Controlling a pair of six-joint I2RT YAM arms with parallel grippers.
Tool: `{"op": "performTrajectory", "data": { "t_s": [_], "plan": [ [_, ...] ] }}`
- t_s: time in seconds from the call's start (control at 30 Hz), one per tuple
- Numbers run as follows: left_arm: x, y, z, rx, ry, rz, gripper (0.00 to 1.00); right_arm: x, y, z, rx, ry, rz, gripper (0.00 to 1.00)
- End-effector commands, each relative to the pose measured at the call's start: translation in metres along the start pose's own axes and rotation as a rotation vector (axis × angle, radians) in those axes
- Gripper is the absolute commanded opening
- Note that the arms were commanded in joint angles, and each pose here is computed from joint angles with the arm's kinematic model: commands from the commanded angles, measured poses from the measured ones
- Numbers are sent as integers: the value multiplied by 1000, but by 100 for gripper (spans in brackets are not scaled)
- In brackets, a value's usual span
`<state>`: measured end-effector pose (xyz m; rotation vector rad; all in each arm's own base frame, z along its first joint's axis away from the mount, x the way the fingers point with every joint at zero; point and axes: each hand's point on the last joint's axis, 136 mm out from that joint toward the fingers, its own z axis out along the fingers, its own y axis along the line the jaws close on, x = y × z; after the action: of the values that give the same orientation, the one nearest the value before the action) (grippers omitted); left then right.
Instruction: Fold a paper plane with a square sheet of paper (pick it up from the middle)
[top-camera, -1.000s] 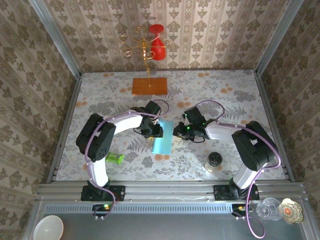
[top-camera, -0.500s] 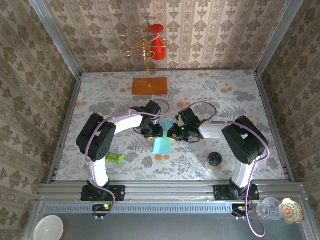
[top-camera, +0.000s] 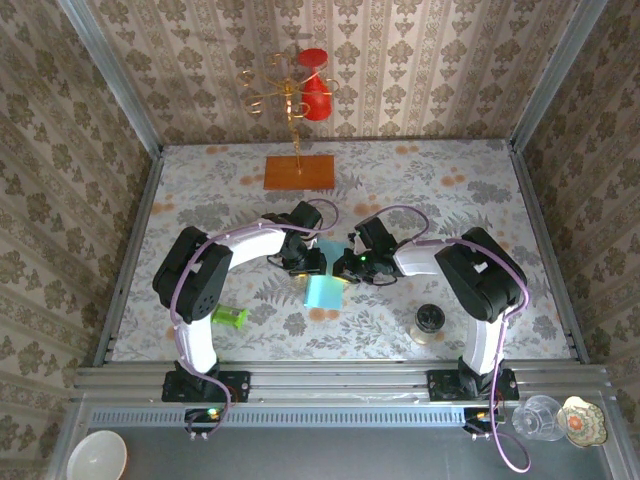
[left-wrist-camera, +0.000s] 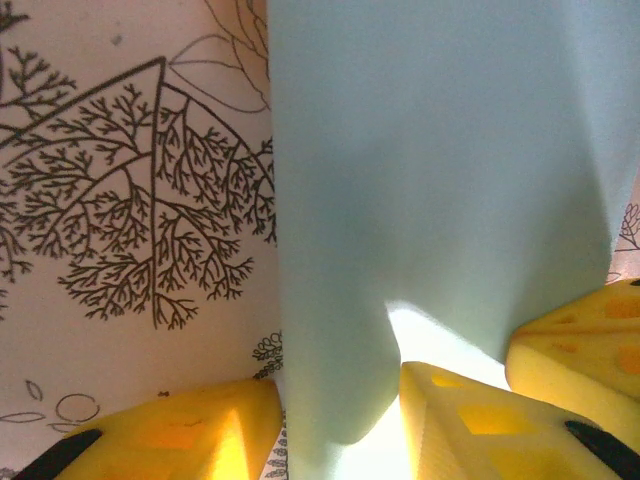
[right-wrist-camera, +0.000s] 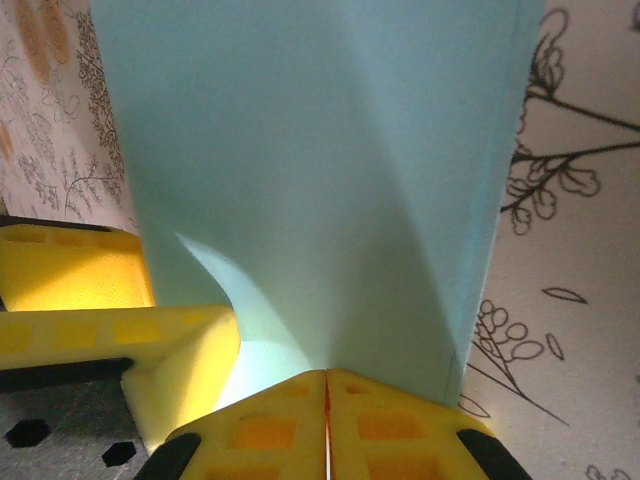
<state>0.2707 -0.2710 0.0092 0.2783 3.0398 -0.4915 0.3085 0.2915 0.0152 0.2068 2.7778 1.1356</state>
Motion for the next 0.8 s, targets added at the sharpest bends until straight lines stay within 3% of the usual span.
{"op": "performTrajectory", "data": {
  "t_s": [0.0,0.13,0.3,0.53,0.63,0.77],
  "plan": [
    [47,25,62,-64,167,3,43,11,-25,4,49,33,40,10],
    [42,22,50,-51,143,-12,43,17,-47,2,106,52,59,9],
    [8,13,-4,14,-15,-55,43,23,-64,0,201,129,0,7],
    [-33,-25,-95,294,-224,-77,48,27,-65,4,246,274,-126,5],
    [-31,-42,-103,387,-218,-73,45,25,-66,7,246,283,-130,4],
    [-24,-54,-86,430,-166,-101,32,24,-68,10,248,283,-120,4]
  ]
}}
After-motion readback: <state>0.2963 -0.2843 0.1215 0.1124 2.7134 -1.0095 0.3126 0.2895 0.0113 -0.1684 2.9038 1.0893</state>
